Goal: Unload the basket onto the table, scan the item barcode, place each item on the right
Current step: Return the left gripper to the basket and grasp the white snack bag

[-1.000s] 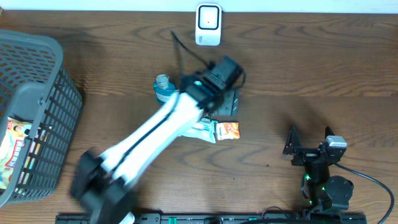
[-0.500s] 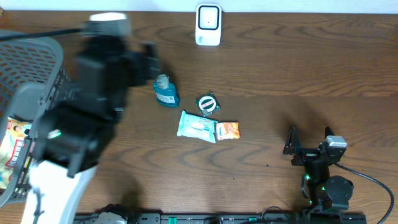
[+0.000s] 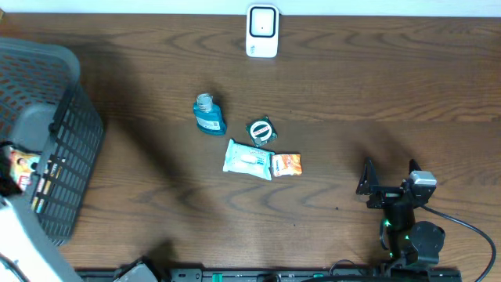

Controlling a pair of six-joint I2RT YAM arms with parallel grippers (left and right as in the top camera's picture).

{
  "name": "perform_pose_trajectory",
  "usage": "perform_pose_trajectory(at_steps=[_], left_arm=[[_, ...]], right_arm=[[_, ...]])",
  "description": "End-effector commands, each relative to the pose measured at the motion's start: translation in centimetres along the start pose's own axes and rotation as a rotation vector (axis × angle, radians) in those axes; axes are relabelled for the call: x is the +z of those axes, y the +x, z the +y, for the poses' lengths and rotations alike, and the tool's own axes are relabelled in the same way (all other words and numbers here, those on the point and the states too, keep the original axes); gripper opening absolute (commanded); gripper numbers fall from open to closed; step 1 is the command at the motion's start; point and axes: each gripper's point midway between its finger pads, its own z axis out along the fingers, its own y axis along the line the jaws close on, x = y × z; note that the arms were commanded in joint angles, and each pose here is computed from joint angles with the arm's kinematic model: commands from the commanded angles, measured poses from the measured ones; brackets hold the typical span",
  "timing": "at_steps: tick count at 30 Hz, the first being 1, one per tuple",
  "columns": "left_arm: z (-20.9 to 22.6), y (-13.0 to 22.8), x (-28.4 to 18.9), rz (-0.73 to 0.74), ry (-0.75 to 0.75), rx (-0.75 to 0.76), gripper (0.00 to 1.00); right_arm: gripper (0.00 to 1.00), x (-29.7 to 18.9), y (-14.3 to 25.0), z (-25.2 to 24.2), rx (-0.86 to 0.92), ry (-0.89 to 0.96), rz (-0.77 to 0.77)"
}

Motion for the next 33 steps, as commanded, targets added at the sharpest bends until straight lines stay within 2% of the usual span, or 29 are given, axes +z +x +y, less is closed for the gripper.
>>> perform_pose_trajectory(at_steps=[1, 6, 11, 18, 25, 30, 31, 33], left_arm=[[3.2, 1.0, 4.8, 0.097, -0.161, -0.403, 0.98], [5.9, 3.4, 10.0, 0.235, -0.314, -0.536, 0.98], [11.8, 7.1, 12.8, 0.293, -0.652, -0.761, 0.98], [15.6, 10.7, 18.0, 0.345, -0.832, -0.744, 0.98], [18.7, 14.0, 20.1, 0.393, -0.977, -0.709, 0.98], [21.1, 14.9, 20.9, 0.359, -1.059, -0.655, 0.98], [21.5, 15.0, 21.0, 0.35, -1.073, -0.643, 0.95], [22.1, 15.2, 21.2, 0.364, -1.085, -0.589, 0.74]], right_arm=[[0.99, 0.0, 0.0, 0.1, -0.012, -0.004, 0.0], [0.99, 0.0, 0.0, 0.1, -0.012, -0.004, 0.0], [0.99, 0.0, 0.0, 0.1, -0.012, -0.004, 0.0], [0.99, 0.0, 0.0, 0.1, -0.012, -0.004, 0.0], [0.99, 0.0, 0.0, 0.1, -0.012, -0.004, 0.0], [0.99, 0.0, 0.0, 0.1, -0.012, -0.004, 0.0], [0.99, 0.0, 0.0, 0.1, -0.012, -0.004, 0.0], [0.99, 0.0, 0.0, 0.1, -0.012, -0.004, 0.0]])
